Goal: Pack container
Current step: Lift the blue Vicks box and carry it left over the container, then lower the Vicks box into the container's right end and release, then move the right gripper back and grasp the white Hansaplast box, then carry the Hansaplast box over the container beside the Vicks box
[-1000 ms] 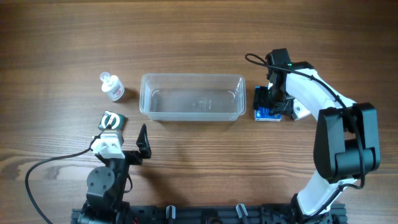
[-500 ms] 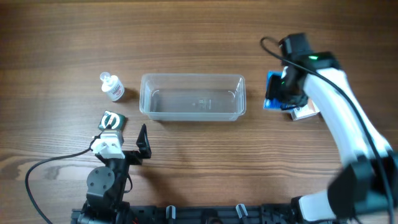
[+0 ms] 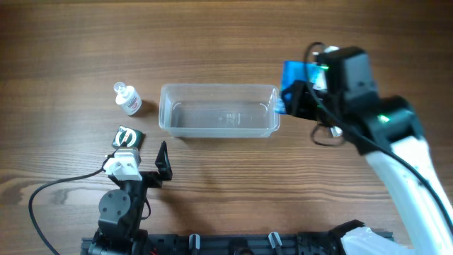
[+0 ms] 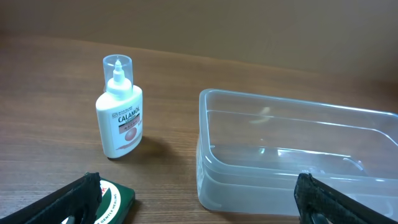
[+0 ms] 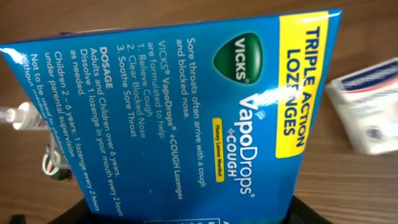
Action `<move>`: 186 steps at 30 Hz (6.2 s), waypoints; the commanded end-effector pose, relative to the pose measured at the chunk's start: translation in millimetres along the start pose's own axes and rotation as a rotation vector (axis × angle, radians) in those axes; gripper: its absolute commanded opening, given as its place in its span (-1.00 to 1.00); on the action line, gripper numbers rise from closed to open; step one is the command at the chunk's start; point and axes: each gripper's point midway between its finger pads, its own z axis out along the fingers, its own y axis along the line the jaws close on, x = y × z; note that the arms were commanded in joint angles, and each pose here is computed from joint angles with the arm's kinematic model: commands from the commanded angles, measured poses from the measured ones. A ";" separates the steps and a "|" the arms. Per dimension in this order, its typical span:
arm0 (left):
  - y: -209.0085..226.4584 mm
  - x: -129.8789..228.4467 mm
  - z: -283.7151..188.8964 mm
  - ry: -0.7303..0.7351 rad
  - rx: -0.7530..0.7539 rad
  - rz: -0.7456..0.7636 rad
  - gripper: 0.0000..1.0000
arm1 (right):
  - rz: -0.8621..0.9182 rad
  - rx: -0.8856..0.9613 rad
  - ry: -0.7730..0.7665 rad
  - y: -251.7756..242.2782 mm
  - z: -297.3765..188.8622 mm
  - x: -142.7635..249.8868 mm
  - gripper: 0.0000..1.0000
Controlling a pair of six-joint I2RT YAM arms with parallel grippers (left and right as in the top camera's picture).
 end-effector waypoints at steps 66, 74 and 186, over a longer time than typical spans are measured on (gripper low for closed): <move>1.1 0.5 0.1 -0.001 -0.009 0.000 0.99 | -0.157 0.172 0.379 -6.2 136.9 63.3 0.24; 1.1 0.6 0.1 0.000 -0.009 0.000 0.99 | -0.157 0.199 0.425 -12.6 147.4 72.7 0.27; 1.1 0.5 0.1 -0.001 -0.009 0.000 1.00 | -0.151 -0.053 0.138 -17.5 1.5 -5.4 0.14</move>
